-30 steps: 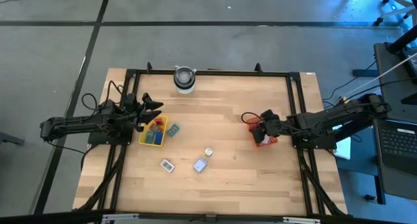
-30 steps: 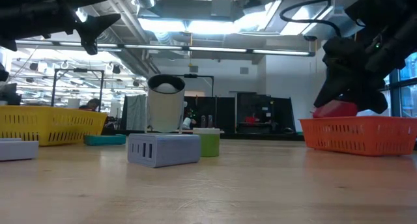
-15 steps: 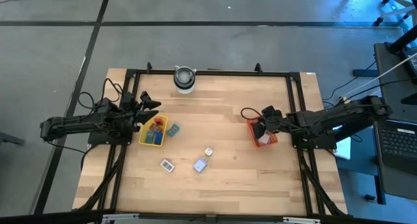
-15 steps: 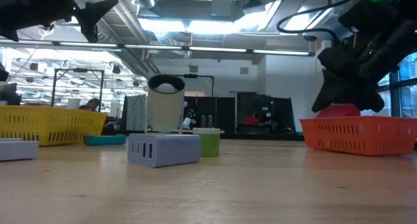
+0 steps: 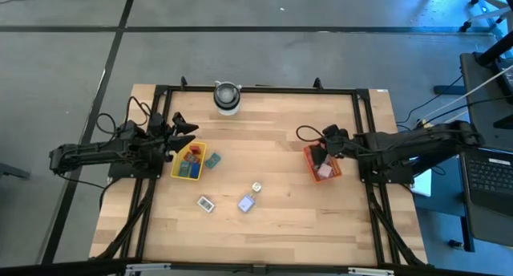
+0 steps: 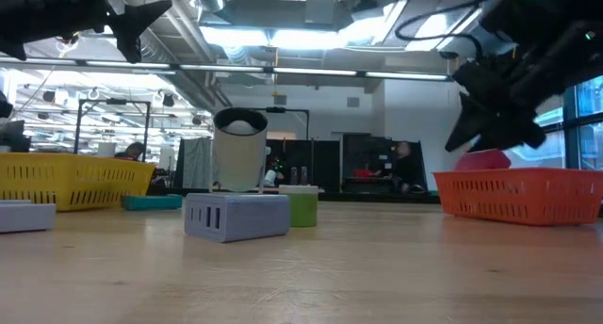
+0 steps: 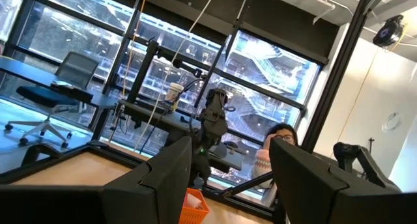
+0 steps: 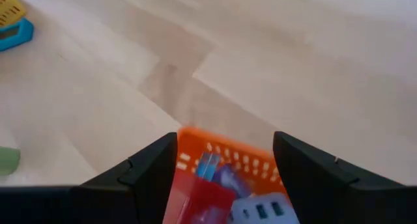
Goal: Pick & Place Office items
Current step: Put the red charger adapter into the orange basket, then put the green charger adapter into the orange basket
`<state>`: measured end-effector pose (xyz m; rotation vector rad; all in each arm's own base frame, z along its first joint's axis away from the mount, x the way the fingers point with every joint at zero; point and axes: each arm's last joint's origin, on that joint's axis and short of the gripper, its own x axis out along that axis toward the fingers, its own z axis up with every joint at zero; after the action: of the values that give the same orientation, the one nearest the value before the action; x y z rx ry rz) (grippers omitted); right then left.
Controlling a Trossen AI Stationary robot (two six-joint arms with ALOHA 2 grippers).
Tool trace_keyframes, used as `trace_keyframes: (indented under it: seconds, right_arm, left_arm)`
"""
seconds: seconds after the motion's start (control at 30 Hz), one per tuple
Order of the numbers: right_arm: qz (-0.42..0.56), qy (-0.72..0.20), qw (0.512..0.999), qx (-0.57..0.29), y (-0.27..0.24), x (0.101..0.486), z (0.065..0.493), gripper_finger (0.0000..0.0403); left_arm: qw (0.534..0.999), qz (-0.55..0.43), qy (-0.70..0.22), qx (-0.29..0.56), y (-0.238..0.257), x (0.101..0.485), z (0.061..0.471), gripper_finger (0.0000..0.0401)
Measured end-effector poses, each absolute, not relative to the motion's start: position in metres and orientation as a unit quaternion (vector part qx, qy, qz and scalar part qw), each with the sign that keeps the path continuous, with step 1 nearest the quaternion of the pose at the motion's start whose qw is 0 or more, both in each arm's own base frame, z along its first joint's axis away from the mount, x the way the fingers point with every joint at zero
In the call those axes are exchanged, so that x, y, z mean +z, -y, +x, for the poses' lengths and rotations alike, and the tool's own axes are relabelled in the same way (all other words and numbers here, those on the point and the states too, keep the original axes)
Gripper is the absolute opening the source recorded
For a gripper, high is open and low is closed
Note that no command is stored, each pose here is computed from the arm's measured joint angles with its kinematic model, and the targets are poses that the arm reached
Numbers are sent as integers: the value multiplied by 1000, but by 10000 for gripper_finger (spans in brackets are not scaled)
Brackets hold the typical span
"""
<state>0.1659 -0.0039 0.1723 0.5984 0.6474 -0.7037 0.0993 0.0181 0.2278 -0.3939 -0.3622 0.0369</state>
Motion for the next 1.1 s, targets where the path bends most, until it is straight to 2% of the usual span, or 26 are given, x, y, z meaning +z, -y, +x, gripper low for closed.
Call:
trace_keyframes:
  seconds: [0.23,0.63,0.9,1.1]
  right_arm:
    - [228,-301,860,-342,6,205,173,255]
    - [175,-269,893,-317,11,238,185,255]
    - [176,-208,941,-200,4,255,201,255]
    - [157,-151,965,-145,-1,268,208,255]
  left_arm:
    - [965,-191,176,18,-18,227,99,203]
    - [966,-188,175,15,-18,227,99,203]
    - [965,-213,150,-5,-17,226,103,203]
    - [972,-193,134,-3,-18,252,106,203]
